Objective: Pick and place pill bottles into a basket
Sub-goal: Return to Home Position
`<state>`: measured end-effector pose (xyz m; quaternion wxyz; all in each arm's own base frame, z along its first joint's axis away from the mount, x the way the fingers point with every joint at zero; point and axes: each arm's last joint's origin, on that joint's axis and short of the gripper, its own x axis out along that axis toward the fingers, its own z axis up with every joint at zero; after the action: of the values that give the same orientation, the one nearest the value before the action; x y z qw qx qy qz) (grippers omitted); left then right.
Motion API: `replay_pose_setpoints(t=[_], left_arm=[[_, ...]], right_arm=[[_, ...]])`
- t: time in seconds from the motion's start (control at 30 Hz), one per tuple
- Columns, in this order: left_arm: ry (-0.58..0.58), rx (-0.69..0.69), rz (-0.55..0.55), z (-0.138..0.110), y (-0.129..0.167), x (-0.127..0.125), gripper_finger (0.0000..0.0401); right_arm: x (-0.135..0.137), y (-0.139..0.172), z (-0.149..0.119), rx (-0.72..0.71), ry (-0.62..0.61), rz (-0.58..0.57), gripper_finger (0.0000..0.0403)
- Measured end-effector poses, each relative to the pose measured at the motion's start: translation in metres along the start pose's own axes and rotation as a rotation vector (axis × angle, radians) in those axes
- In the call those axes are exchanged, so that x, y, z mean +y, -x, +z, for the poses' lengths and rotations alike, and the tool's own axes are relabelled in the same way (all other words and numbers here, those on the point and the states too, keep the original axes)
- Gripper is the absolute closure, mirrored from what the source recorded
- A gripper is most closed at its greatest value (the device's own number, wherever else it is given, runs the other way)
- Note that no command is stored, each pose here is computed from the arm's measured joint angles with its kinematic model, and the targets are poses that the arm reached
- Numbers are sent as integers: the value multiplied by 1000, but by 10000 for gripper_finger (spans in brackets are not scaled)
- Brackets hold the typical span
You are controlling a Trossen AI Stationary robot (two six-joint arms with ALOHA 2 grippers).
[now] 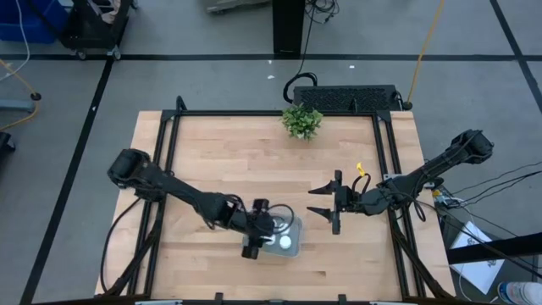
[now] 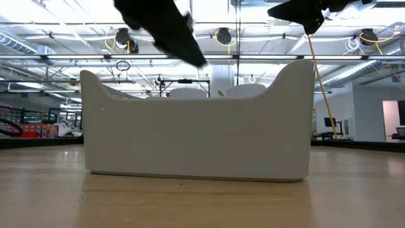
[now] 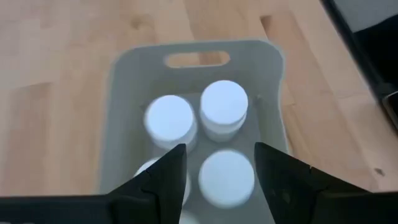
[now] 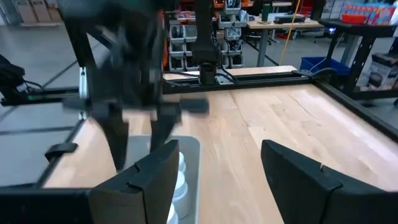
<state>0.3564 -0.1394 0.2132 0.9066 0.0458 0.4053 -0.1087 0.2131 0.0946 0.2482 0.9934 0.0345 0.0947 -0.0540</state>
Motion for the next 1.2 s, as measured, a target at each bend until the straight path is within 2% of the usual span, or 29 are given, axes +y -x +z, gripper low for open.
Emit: replay_pose_setpoints(t=[0.1, 0.27, 0.37, 0.5, 0.63, 0.7, 0.77, 0.83, 0.93, 1.2], left_arm=[[-7, -38, -3, 7, 28, -4, 211], [-134, -207, -57, 20, 86, -20, 205], [-179, -317, -87, 10, 113, -26, 198], [-192, -447, -127, -34, 133, -24, 194], [-192, -511, -109, -92, 132, -14, 200], [-156, -523, -103, -118, 130, -8, 204], [-124, -575, -111, -136, 131, -3, 207], [-125, -611, -149, -152, 133, 0, 210], [-131, -639, -201, -174, 137, 4, 209], [-100, -709, -175, -209, 152, 20, 195]], right_arm=[[-1, 0, 0, 2, 55, -3, 181], [-2, 9, 6, -14, 56, 35, 183], [-2, 14, 6, 2, 35, 72, 182], [-10, 20, -18, 18, 23, 72, 180], [-23, 29, -52, -31, -10, 84, 179], [-30, 35, -65, -65, 19, 123, 179], [-37, 41, -73, -80, -3, 187, 179], [-43, 46, -73, -98, -47, 251, 181], [-49, 54, -76, -83, -51, 332, 180], [-70, 72, -72, -94, -48, 275, 182]])
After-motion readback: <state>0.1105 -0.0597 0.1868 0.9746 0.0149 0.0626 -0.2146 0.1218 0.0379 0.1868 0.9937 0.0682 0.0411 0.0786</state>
